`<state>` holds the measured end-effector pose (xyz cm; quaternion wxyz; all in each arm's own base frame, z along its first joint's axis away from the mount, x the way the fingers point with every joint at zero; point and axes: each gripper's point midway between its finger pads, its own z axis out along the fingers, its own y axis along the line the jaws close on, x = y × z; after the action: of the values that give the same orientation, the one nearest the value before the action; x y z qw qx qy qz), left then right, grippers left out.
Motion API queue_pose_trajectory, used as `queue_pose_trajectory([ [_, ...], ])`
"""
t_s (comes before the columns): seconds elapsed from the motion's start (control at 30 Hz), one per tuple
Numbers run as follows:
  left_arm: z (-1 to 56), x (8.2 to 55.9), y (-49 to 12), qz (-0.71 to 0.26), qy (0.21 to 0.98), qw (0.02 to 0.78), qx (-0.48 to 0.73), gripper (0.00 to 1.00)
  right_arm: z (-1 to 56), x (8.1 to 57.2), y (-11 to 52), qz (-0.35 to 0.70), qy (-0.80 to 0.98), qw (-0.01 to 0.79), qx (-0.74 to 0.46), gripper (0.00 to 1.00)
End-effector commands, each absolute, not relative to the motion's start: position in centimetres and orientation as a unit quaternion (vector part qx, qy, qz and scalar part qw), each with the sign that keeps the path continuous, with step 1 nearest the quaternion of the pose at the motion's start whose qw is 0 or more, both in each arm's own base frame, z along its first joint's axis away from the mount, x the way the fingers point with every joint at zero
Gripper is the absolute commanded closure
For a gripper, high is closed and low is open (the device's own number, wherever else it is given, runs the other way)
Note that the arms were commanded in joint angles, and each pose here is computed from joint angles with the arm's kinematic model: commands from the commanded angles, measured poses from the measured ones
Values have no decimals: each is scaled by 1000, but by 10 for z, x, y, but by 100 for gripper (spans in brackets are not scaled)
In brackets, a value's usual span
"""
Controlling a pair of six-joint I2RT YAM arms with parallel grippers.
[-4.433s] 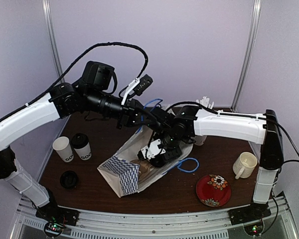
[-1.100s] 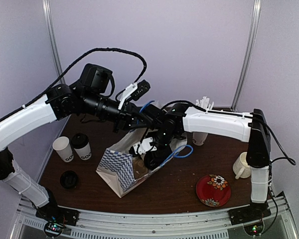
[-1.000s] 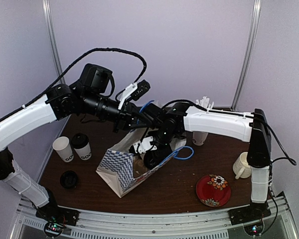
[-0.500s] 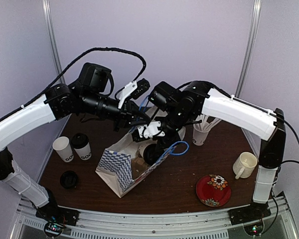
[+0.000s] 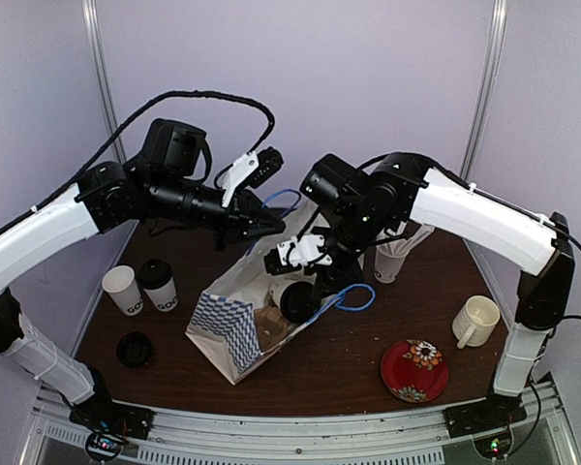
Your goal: Pack the takeout coffee
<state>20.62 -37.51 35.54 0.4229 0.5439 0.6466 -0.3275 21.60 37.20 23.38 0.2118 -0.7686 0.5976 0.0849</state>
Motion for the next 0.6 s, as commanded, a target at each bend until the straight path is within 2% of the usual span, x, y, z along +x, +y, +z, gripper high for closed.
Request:
queue_pose_trajectory([
  [0.0,368,202,-374,-344,628,439,542,100,224,214,370,88,609,211,-760,42],
  [0.03,369,202,-374,-346,629,440,539,98,222,213,370,88,611,209,-759,42],
  [0.07,369,201,-373,-345,631,440,538,90,219,213,369,87,612,207,-758,41],
  [0.13,369,202,-370,-344,637,440,532,65,216,215,367,83,616,207,-755,40],
  [0.17,369,201,-369,-344,639,439,530,58,214,216,367,80,618,206,-755,39],
  [0.47,377,188,-360,-371,629,447,517,24,202,224,365,65,644,210,-733,35],
  [0.57,381,182,-359,-383,620,448,519,18,196,235,366,47,666,222,-711,26],
])
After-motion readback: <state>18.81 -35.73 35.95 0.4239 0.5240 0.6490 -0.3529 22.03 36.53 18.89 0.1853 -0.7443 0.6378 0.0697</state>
